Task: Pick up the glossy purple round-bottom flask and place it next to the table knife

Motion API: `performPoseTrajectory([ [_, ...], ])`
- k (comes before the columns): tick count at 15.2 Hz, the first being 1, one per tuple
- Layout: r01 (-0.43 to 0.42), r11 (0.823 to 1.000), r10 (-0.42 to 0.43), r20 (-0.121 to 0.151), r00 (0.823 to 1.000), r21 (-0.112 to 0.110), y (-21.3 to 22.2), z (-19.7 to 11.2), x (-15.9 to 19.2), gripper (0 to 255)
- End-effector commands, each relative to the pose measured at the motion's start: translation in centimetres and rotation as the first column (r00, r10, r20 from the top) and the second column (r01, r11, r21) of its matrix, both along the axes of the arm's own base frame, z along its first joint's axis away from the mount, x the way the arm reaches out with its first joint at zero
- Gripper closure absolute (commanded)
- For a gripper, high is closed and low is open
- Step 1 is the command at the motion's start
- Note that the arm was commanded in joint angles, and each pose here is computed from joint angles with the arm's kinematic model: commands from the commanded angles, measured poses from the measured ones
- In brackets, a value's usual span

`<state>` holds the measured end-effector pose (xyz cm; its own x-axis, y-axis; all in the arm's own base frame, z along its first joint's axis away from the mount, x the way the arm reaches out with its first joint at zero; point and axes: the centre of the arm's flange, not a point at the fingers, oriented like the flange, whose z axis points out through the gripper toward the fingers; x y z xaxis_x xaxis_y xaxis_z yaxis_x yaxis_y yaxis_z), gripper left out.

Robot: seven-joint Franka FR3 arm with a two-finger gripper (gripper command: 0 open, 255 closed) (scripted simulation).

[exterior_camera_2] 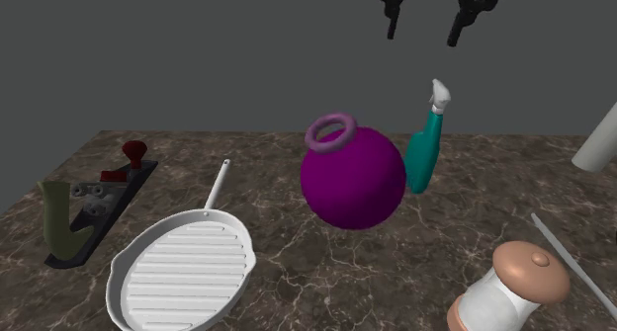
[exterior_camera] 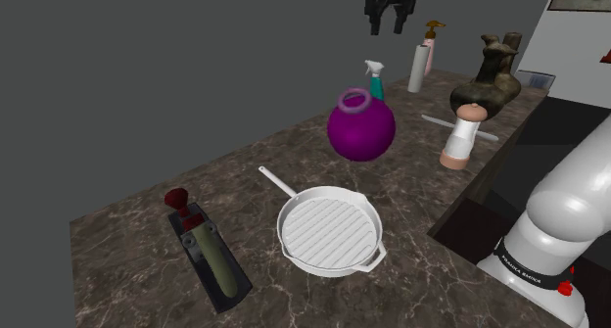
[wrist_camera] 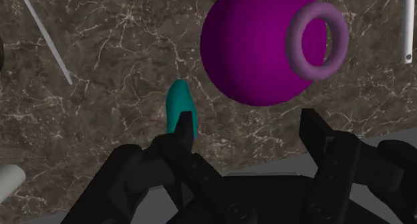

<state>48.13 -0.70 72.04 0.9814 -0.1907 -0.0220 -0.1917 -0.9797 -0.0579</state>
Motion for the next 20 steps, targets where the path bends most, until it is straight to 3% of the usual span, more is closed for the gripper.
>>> performPoseTrajectory([
  [1, -0.010, 0.999, 0.008, 0.075, 0.997, 0.031, -0.7, -2.3, -1.9, 0],
  [4, -0.034, 0.996, 0.018, 0.189, 0.982, 0.079, -1.7, -6.4, -4.7, 0],
  [8, -0.073, 0.988, 0.022, 0.337, 0.941, 0.139, -2.8, -12.4, -7.6, 0],
  [9, -0.078, 0.986, 0.022, 0.352, 0.936, 0.145, -2.9, -13.1, -7.9, 0],
  [16, -0.078, 0.986, 0.022, 0.352, 0.936, 0.145, -2.0, -16.7, -6.6, 0],
  [20, -0.078, 0.986, 0.022, 0.352, 0.936, 0.145, -2.0, -16.7, -6.6, 0],
])
